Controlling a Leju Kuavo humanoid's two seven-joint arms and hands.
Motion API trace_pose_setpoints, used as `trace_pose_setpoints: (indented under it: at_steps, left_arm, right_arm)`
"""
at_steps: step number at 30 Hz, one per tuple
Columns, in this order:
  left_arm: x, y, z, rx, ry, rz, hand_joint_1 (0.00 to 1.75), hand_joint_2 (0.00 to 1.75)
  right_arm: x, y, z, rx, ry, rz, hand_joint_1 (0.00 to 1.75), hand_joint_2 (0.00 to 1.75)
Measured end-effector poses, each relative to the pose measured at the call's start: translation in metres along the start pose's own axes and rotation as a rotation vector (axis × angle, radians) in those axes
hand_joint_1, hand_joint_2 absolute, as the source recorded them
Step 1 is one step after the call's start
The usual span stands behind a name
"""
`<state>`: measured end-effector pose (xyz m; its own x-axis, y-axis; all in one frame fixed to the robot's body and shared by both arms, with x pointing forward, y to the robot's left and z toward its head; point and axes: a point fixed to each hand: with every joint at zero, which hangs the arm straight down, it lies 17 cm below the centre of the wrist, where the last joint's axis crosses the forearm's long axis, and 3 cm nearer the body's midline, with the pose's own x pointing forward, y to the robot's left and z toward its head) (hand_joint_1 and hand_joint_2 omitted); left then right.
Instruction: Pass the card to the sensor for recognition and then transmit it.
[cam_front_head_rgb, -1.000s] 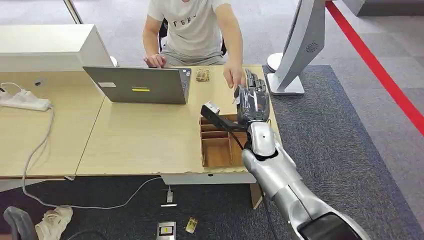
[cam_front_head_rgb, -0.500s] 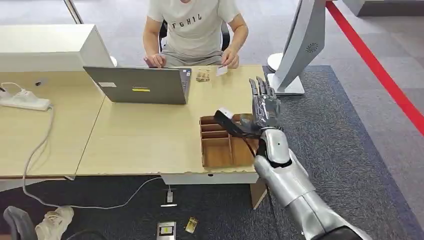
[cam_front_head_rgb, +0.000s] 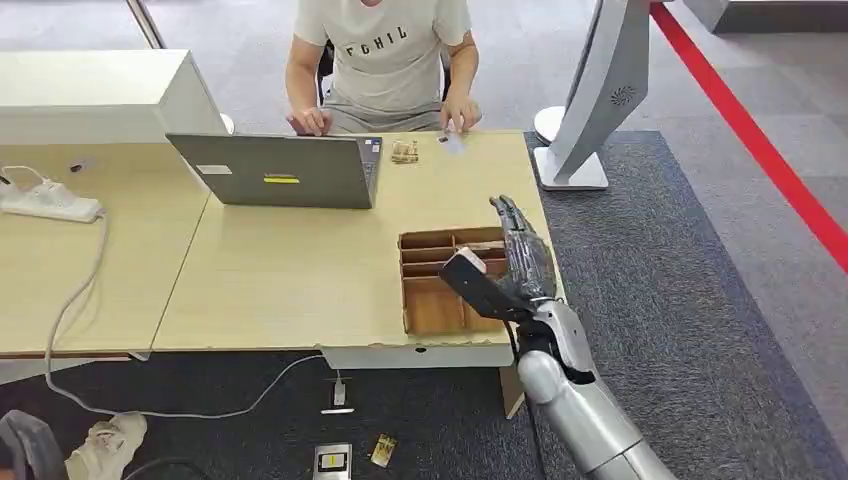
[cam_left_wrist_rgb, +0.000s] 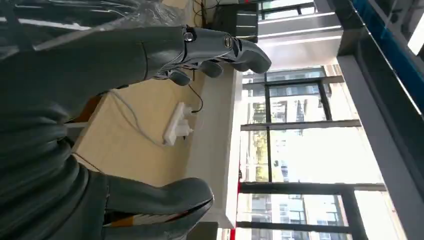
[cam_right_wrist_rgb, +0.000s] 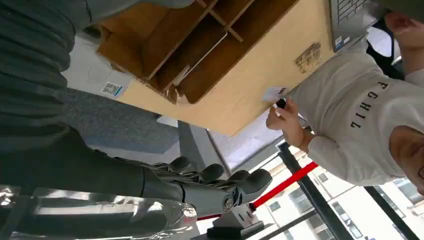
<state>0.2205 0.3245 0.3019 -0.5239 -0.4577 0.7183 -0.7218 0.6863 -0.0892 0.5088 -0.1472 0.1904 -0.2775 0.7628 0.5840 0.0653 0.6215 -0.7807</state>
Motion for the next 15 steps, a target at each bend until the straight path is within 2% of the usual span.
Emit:
trace_pose_setpoints:
  at_steps: [6, 15]
  left_arm:
    - [0.004, -0.001, -0.001, -0.010, -0.020, -0.011, 0.00, 1.75]
    - [0.007, -0.003, 0.001, -0.028, -0.035, -0.029, 0.00, 1.75]
  right_arm:
    - [0.016, 0.010, 0.004, 0.023, -0.035, -0.016, 0.00, 1.75]
    - [0.025, 0.018, -0.001, 0.019, -0.064, 0.050, 0.00, 1.75]
